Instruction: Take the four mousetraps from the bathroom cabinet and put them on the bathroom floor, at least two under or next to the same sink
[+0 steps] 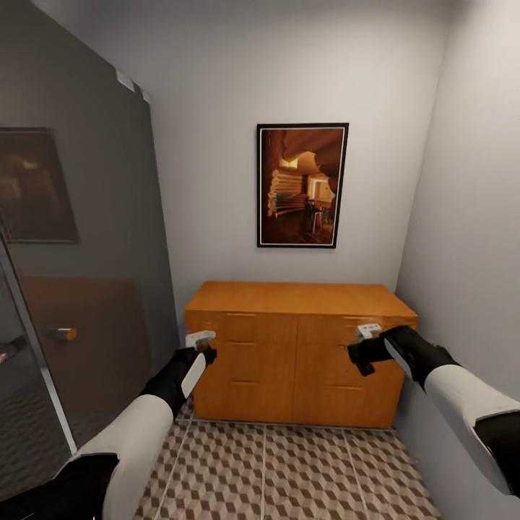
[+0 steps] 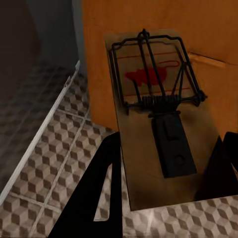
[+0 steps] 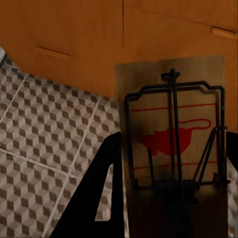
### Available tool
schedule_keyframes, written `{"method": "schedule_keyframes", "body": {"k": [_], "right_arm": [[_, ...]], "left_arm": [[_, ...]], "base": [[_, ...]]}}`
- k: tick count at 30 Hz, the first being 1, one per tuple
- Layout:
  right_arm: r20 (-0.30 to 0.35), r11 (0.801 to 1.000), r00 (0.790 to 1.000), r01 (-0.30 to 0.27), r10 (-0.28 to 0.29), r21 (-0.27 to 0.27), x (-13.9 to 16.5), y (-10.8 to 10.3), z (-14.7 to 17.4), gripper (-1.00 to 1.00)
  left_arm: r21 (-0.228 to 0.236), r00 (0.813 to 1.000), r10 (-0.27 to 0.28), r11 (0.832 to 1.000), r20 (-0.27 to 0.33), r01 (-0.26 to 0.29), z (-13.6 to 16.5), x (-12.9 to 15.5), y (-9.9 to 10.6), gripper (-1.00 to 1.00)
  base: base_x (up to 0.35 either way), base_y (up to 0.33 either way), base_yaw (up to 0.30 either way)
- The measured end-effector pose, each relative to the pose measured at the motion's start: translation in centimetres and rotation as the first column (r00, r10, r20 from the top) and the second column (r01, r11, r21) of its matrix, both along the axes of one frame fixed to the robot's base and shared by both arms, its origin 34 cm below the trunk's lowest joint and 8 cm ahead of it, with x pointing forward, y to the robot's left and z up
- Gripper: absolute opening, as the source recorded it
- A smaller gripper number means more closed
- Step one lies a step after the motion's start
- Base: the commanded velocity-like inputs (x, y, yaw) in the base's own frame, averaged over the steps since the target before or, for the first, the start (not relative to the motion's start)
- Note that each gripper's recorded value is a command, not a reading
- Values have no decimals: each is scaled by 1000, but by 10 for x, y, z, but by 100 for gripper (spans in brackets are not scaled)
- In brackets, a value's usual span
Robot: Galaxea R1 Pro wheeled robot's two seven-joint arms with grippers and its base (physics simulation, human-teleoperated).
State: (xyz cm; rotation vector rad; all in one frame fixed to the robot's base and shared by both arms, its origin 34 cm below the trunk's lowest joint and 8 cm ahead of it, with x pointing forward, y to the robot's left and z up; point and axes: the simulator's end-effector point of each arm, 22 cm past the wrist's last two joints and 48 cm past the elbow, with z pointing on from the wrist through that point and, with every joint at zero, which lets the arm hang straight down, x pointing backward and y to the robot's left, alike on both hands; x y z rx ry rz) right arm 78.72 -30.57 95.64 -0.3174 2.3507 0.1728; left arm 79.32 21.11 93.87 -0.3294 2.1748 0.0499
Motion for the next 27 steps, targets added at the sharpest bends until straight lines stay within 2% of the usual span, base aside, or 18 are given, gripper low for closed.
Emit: {"method": "schedule_keyframes", "body": {"k": [2,4,6,10,15,22,27], "right_arm": [[43,998,998,45,-42,-51,4,4,-19,-100],[112,987,989,111,-98,-113,7,5,-40,-100],[158,978,979,150,-127,-143,4,5,-55,-100],[196,970,969,181,-148,-163,-8,7,-82,-100],[159,965,974,192,-164,-178,-27,6,-113,-100],[99,969,983,172,-156,-180,-45,23,-141,-100],[45,965,985,170,-165,-199,-61,17,-162,-100]], "left_arm": [[-1,1000,7,1000,4,-7,-17,-9,-2,-100],[7,1000,4,1000,-2,-4,-39,-21,-6,-100],[21,1000,-7,1000,-4,7,-48,-26,-9,-100],[41,1000,-23,999,-17,24,-60,-33,-13,-100],[47,999,-21,999,-32,23,-84,-49,-14,-100],[41,1000,-7,999,-18,8,-104,-63,-12,-100],[34,999,-7,999,-54,9,-126,-79,-13,-100]], "base": [[-350,0,0],[-350,0,0],[-350,0,0],[-350,0,0],[-350,0,0],[-350,0,0],[-350,0,0]]}}
